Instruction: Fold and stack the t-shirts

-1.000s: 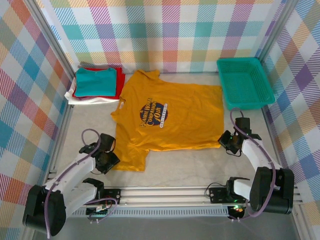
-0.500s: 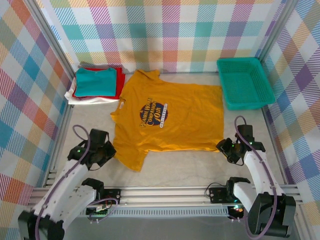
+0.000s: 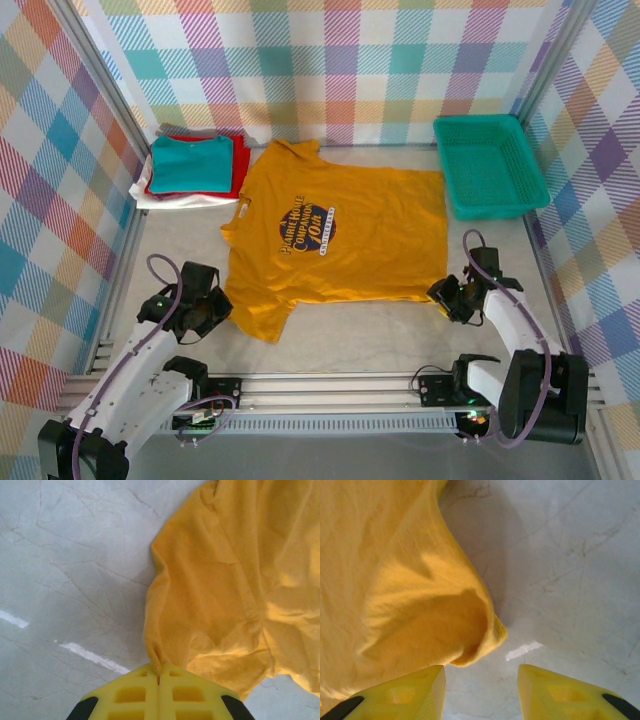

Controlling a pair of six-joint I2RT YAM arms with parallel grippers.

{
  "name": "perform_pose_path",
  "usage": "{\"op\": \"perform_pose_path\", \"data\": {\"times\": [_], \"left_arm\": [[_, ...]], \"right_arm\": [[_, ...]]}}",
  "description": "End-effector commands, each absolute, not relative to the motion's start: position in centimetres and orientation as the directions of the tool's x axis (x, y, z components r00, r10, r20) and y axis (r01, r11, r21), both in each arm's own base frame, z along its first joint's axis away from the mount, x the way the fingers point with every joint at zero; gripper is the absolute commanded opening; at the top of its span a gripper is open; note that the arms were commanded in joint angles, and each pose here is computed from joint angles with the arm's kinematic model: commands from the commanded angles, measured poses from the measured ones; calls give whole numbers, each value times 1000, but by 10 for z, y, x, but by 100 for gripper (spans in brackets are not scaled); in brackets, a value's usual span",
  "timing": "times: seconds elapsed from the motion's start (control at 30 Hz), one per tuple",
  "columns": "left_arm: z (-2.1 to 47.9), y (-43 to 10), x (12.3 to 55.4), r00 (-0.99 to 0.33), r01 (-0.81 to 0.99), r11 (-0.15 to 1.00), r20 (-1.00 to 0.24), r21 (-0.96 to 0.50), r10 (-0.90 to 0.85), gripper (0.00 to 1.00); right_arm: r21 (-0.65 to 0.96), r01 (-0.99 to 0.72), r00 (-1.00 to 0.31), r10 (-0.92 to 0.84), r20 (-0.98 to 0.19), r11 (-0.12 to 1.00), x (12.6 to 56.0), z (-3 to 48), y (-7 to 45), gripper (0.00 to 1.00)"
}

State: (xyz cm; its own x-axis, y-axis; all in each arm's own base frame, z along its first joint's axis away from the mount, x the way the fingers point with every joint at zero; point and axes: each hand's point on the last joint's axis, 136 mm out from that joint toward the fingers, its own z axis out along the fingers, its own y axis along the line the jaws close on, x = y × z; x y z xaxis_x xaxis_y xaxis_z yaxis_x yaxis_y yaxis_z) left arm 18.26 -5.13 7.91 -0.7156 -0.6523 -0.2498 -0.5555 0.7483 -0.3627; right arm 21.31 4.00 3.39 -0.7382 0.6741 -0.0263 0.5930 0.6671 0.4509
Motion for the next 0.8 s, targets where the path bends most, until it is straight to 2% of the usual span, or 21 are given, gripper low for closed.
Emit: {"op": "perform_pose_path", "data": {"times": [0.0,0.1,0.17,0.2,0.23,0.37,0.53,0.6,0.77], "left_arm": [[81,-53,188,-699,-559,733,-255,-388,-668,0],[88,-51,193,-680,-556,727,-281,-404,-677,0],[93,-47,193,-667,-563,722,-295,-402,-684,0],[97,-46,192,-658,-568,717,-300,-405,-691,0],[100,-45,191,-646,-577,706,-300,-412,-702,0],[108,-32,173,-571,-613,651,-319,-447,-757,0],[143,-4,150,-373,-621,535,-384,-573,-845,0],[158,4,144,-326,-605,521,-409,-602,-852,0],[170,2,136,-393,-608,575,-421,-548,-817,0]], "right_arm": [[477,576,-737,674,-48,664,228,34,40,37],[470,574,-738,672,-56,670,233,30,38,31],[475,573,-738,673,-58,668,234,31,39,18],[477,574,-736,675,-55,665,233,34,40,7],[476,577,-736,675,-50,664,230,37,40,0],[443,598,-723,689,-62,668,210,59,35,0],[423,652,-664,743,-84,629,179,86,28,0],[422,656,-655,749,-94,626,174,89,27,0],[418,666,-639,762,-109,618,168,92,24,0]]}}
